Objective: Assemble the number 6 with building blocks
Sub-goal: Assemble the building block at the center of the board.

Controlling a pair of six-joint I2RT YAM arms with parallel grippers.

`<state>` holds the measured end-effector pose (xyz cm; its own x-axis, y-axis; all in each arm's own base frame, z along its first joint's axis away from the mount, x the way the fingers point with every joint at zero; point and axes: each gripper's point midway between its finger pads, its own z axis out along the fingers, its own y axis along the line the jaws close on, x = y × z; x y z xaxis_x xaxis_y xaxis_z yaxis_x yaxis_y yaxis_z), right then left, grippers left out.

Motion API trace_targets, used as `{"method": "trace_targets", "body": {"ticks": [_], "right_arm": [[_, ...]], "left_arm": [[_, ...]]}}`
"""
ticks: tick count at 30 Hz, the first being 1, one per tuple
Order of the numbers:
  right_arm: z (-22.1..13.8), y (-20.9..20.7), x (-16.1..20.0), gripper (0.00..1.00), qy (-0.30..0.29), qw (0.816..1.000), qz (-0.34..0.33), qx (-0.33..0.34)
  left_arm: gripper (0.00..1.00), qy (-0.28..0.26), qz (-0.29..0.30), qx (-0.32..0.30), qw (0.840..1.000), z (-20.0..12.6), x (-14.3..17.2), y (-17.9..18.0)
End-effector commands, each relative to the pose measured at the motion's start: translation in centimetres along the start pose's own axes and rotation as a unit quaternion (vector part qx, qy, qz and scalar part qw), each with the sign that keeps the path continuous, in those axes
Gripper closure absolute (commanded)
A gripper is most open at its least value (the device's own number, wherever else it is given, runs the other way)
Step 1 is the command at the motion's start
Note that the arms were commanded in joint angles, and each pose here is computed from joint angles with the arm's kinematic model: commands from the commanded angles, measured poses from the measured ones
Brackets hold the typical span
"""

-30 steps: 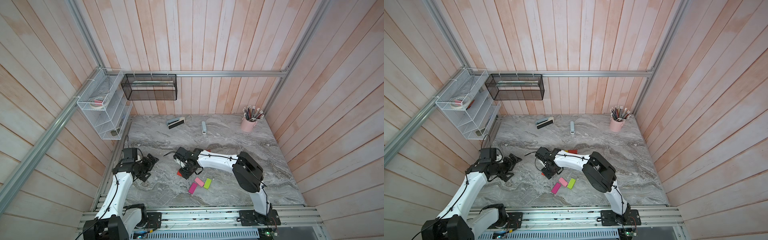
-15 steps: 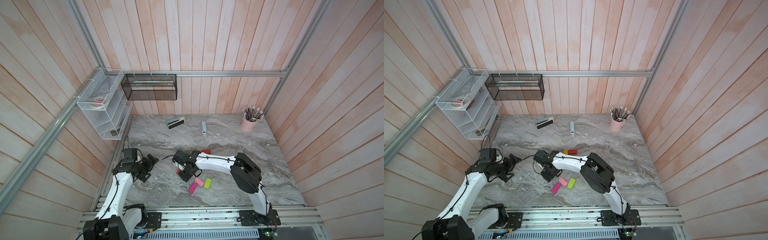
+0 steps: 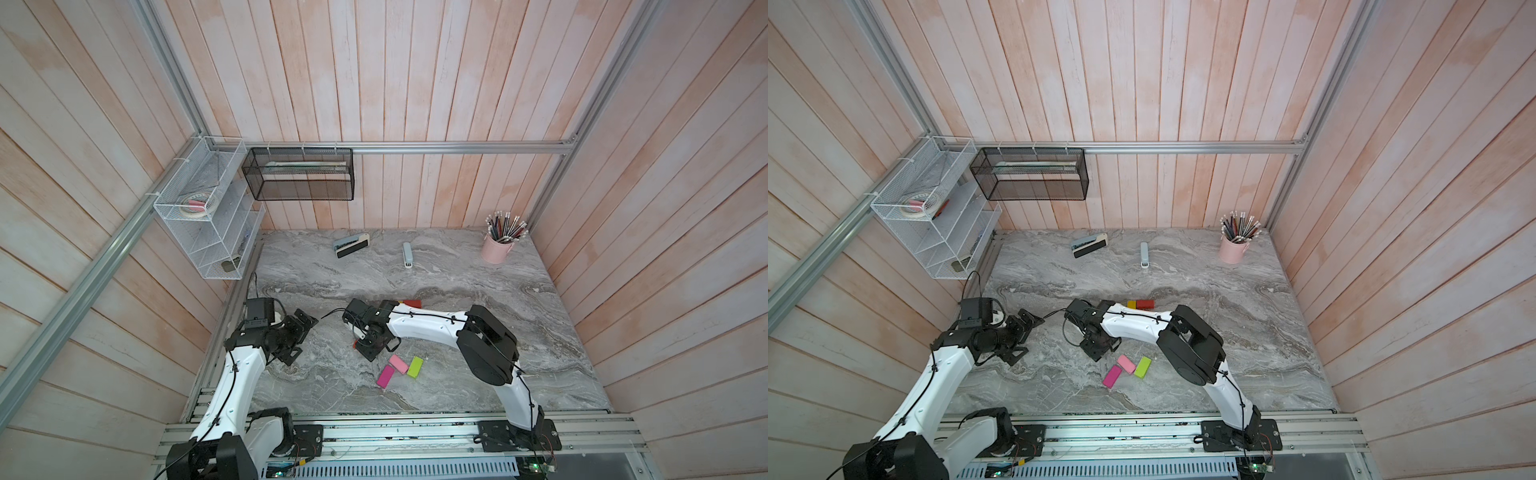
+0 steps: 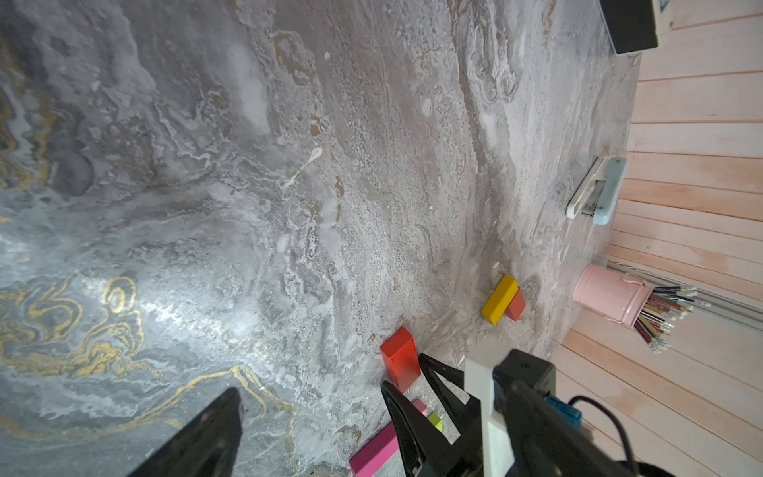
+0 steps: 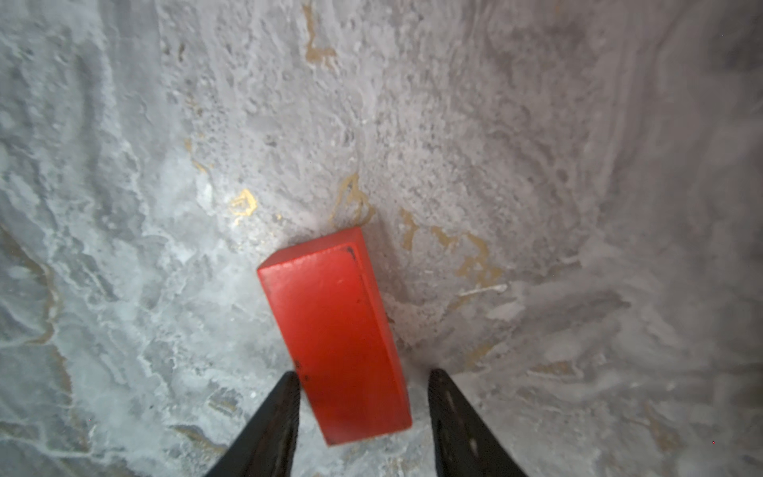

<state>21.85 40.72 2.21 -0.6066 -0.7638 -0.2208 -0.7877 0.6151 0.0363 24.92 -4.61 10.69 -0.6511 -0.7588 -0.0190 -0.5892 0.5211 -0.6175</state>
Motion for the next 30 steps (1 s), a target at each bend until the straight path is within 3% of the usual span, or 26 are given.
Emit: {"method": "trace_targets", "body": {"ticks": [1, 7, 11, 15, 22, 27, 30], "right_arm": [[0.9, -0.1, 0.6, 0.48, 0.023, 1.000, -0.013, 0.012], [1.0, -0.4, 1.3, 0.75, 0.035, 0.999, -0.005, 0.017], [0.2, -0.8, 2.2, 0.75, 0.038, 0.999, 0.032, 0.016], [-1.6, -2.9, 2.8, 0.75, 0.032, 0.991, 0.122, 0.036], [-3.2, -6.9, 4.7, 0.75, 0.049, 0.947, 0.318, 0.025], [-3.4, -8.3, 5.3, 0.75, 0.050, 0.925, 0.377, 0.005], [-3.4, -8.8, 5.1, 0.75, 0.051, 0.922, 0.384, 0.005]], "left_arm": [[0.00, -0.003, 0.010, 0.005, 1.000, -0.2, 0.0, 0.0], [0.00, -0.004, 0.009, 0.005, 1.000, -0.1, 0.0, 0.0], [0.00, -0.002, 0.010, 0.005, 1.000, -0.1, 0.0, 0.0], [0.00, -0.002, 0.012, 0.005, 1.000, 0.0, 0.0, 0.0], [0.00, 0.001, 0.015, 0.002, 1.000, 0.2, -0.1, 0.1], [0.00, 0.003, 0.016, 0.007, 1.000, 0.4, -0.4, -0.4], [0.00, 0.003, 0.020, 0.007, 1.000, 0.3, -0.6, -0.7]]}}
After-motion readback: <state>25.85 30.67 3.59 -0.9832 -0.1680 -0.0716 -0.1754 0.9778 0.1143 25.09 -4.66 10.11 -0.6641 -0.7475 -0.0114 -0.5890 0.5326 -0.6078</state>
